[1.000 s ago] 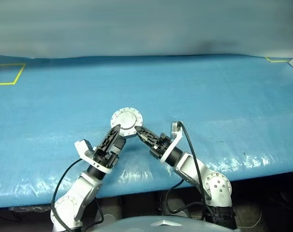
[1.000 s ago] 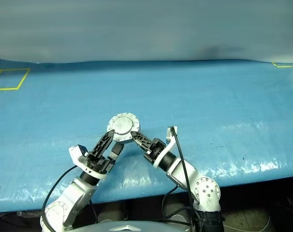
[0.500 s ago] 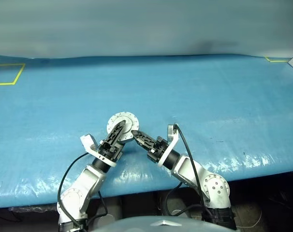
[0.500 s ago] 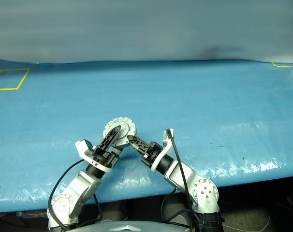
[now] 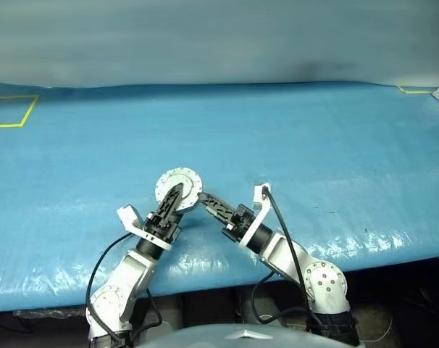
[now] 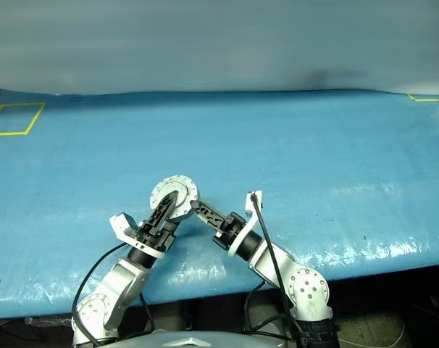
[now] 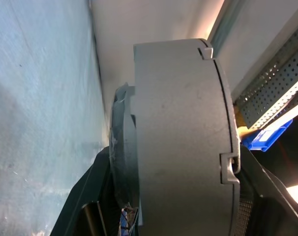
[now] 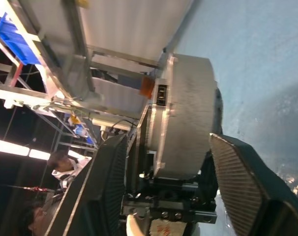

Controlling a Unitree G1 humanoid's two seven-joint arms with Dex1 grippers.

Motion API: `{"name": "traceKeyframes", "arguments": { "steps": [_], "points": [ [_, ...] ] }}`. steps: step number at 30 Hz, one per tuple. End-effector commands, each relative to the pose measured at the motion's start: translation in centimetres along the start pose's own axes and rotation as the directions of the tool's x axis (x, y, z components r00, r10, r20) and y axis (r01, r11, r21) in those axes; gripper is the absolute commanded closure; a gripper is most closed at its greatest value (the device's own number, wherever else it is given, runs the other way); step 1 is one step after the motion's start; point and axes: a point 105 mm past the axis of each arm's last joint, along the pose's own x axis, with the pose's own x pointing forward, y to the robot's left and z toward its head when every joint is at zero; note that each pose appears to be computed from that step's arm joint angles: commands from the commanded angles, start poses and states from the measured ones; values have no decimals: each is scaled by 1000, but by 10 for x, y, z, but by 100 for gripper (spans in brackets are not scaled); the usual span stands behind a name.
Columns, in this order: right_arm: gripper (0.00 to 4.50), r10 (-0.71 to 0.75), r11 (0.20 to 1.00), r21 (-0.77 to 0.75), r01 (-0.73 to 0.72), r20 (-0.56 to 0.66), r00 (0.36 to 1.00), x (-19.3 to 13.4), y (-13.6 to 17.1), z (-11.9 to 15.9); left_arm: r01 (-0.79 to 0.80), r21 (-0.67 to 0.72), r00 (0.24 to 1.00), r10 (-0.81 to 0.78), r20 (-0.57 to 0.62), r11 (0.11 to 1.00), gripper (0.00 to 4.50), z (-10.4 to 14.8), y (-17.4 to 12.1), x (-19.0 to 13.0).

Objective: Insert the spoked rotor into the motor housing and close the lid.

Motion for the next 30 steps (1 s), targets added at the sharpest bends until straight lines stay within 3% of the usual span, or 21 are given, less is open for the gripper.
{"name": "traceKeyframes", "arguments": {
  "steps": [1, 3, 6, 9, 14, 17, 23, 29, 30],
  "points": [
    [54, 53, 990, -130, -54, -13, 999, -5, 15, 0, 48, 45, 998, -50, 32, 998, 208, 12, -15, 14],
    [1, 9, 971, -239, -16, -33, 999, -9, 8, -3, 26, 76, 998, -30, 54, 997, 208, 22, -13, 20],
    [0, -91, 896, -438, 66, -37, 995, -16, -7, -3, -24, 123, 995, 11, 102, 992, 208, 42, -9, 33],
    [0, -100, 816, -572, 81, -1, 995, -21, -12, -1, -85, 163, 987, 61, 147, 983, 208, 64, -3, 46],
    [0, -153, 564, -815, 134, 56, 987, -28, -26, 0, -191, 267, 966, 133, 223, 945, 208, 99, 5, 68],
    [0, -161, 467, -870, 158, 92, 983, -31, -33, 0, -203, 328, 962, 124, 245, 923, 208, 111, 4, 79],
    [0, -216, 436, -874, 215, 130, 968, -35, -50, 2, -268, 335, 937, 164, 308, 903, 208, 137, 7, 111],
    [0, -246, 427, -879, 213, 114, 963, -35, -57, -3, -321, 397, 937, 227, 266, 860, 208, 135, 14, 139],
    [0, -248, 428, -878, 213, 113, 962, -35, -57, -4, -335, 406, 934, 245, 259, 850, 173, 134, 17, 141]
  ]
}}
